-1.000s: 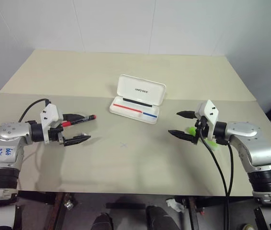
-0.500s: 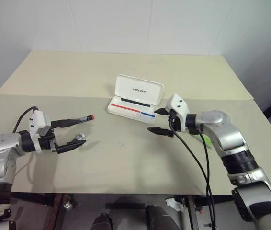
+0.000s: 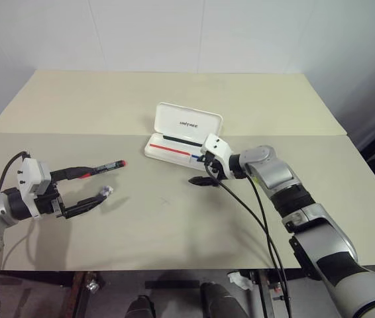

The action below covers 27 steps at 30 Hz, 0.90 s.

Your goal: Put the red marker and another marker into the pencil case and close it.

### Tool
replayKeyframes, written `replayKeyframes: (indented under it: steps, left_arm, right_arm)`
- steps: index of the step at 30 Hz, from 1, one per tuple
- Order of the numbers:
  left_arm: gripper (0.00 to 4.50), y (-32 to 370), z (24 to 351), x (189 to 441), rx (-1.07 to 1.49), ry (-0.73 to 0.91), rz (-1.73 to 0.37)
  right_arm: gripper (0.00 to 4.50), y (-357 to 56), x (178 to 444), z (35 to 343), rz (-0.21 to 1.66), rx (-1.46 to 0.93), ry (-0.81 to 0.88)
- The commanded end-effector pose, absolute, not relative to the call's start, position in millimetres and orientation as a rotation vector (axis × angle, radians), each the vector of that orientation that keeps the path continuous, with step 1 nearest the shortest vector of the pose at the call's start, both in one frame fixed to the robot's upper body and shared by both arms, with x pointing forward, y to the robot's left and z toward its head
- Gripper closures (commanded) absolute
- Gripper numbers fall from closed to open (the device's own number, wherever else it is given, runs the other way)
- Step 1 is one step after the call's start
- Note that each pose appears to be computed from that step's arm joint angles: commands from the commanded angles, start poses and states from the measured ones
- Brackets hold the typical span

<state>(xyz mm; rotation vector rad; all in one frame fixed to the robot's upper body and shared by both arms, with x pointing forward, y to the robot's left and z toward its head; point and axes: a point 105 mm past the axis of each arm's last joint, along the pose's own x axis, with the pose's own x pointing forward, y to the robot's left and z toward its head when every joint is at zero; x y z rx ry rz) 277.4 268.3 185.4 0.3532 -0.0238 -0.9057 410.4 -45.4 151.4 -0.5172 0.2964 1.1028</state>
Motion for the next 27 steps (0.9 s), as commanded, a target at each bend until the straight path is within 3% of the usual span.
replayKeyframes:
  steps: [1,4,7,18,23,27]
  left_arm:
    - [0.01,270.9,200.4,271.3,0.386,-0.074,-0.875]
    - [0.01,271.7,201.0,267.5,0.387,-0.072,-0.866]
    - [0.00,272.9,201.9,265.6,0.390,-0.070,-0.855]
    - [0.00,271.8,205.4,267.0,0.394,-0.075,-0.851]
    - [0.00,270.7,206.6,269.6,0.394,-0.082,-0.857]
    - [0.00,267.3,206.2,269.4,0.371,-0.102,-0.874]
  right_arm:
    - [0.00,-37.0,414.1,157.0,1.113,-0.549,0.275]
    - [0.00,-33.1,414.9,150.0,1.122,-0.582,0.325]
    - [0.65,-29.0,415.1,151.7,1.131,-0.579,0.313]
    - [4.43,-30.5,421.7,162.3,1.095,-0.559,0.292]
    - [4.48,-31.2,423.5,183.3,1.087,-0.532,0.197]
    - [4.48,-35.5,410.7,216.0,1.133,-0.508,-0.003]
